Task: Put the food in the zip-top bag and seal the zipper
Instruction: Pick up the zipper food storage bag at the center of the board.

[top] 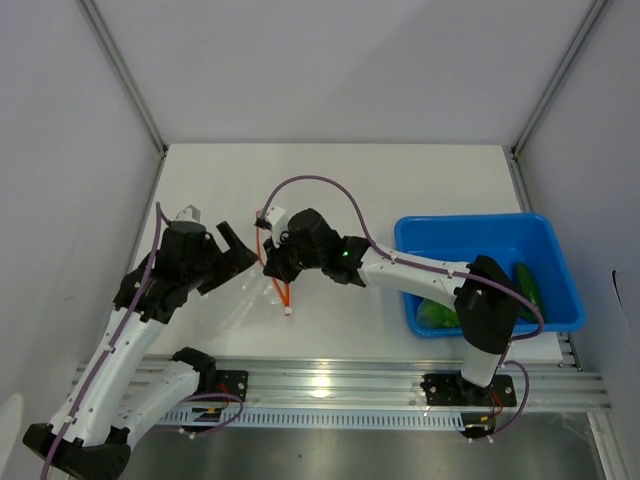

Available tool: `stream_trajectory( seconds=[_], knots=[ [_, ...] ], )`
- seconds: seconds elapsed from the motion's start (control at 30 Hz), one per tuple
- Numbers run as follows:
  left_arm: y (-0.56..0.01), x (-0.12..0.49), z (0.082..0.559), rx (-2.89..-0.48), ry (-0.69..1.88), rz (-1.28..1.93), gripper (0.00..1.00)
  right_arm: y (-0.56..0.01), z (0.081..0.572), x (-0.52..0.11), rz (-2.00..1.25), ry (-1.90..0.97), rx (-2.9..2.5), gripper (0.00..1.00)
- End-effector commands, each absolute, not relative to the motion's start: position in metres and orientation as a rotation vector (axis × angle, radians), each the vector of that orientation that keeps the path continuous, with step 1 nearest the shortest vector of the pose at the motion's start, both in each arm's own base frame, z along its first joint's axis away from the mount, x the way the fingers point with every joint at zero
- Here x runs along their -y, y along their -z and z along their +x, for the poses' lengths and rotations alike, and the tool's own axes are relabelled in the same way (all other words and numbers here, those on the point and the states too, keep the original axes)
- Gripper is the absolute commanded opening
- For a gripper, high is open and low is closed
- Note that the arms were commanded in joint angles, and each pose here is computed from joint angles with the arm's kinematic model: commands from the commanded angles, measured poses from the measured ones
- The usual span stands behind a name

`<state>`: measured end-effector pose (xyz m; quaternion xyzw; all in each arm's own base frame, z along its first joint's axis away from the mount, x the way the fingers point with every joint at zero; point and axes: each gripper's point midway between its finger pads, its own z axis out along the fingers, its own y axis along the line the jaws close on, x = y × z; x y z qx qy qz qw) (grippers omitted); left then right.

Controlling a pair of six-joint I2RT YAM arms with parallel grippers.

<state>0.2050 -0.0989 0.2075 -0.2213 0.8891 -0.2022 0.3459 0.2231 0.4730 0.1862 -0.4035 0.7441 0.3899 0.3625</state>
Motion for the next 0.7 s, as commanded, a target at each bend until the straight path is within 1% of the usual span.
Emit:
stream_trajectory(
  seconds=[0.0, 0.37, 0.67],
  knots=[
    [-0.245, 0.100, 0.222, -2.185, 0.558, -0.592, 0.96, -0.167, 0.224, -0.454, -1.078, -0.825, -1.963, 0.00],
    [-0.223, 0.099, 0.232, -2.243, 0.437, -0.547, 0.96, -0.180, 0.207, -0.460, -1.113, -0.784, -1.925, 0.00],
    [-0.200, 0.105, 0.244, -2.299, 0.352, -0.514, 0.97, -0.204, 0.193, -0.468, -1.100, -0.765, -1.862, 0.00]
  ],
)
